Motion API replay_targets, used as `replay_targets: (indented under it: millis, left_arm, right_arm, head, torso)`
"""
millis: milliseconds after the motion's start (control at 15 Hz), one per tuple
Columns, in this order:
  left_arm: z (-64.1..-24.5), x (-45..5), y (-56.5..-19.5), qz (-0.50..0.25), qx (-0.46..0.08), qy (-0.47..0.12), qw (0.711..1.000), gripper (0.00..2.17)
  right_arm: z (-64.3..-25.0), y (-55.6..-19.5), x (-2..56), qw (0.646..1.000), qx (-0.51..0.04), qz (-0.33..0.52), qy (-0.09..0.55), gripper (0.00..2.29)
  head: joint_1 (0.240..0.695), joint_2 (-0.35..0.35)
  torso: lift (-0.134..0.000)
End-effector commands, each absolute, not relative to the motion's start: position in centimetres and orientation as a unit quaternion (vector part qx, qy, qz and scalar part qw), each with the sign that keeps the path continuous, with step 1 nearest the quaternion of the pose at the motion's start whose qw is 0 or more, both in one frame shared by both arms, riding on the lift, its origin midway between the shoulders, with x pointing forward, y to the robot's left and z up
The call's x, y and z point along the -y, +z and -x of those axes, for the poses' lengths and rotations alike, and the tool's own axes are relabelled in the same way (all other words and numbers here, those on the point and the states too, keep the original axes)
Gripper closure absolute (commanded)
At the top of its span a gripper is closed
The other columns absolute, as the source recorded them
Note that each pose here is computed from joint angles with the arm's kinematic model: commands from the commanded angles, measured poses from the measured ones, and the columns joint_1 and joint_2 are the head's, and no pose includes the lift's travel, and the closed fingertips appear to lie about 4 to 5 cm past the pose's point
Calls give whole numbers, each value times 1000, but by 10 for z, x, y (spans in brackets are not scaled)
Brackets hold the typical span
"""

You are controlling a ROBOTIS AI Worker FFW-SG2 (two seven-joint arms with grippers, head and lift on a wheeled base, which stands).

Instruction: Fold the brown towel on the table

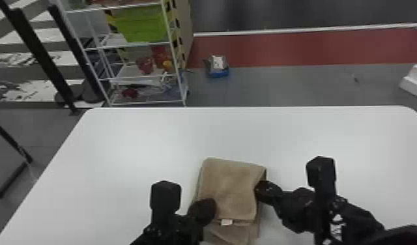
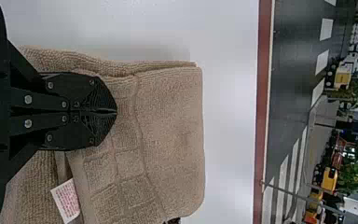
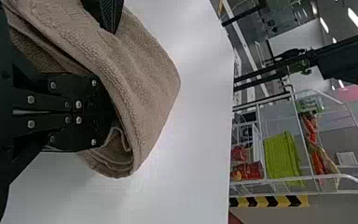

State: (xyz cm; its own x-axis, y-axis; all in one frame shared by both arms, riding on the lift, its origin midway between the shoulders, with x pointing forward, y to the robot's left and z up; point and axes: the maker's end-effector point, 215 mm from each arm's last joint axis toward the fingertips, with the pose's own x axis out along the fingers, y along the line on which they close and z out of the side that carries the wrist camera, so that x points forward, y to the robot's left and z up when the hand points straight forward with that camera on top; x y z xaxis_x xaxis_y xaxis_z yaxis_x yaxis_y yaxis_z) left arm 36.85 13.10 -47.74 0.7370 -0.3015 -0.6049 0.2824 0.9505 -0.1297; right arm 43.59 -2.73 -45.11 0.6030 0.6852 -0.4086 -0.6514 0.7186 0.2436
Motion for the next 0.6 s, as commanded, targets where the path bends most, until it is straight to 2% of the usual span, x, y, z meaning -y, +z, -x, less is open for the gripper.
replay_targets:
  millis: [0, 267, 533]
  left_arm:
    - [-367, -132, -478, 15, -328, -155, 932, 1976]
    - [-367, -131, -478, 13, -329, -157, 931, 1976]
    - [-367, -129, -479, 12, -331, -157, 931, 1976]
  right_arm:
    - [-450, -438, 36, 904, -219, -32, 366, 1835]
    - [-468, -441, 67, 920, -210, -26, 329, 1835]
    - [-477, -454, 98, 927, -228, -29, 296, 1835]
  head:
    - [695, 146]
    - [695, 115]
    - [695, 68]
  torso:
    - [-124]
    - [-124]
    - [-124]
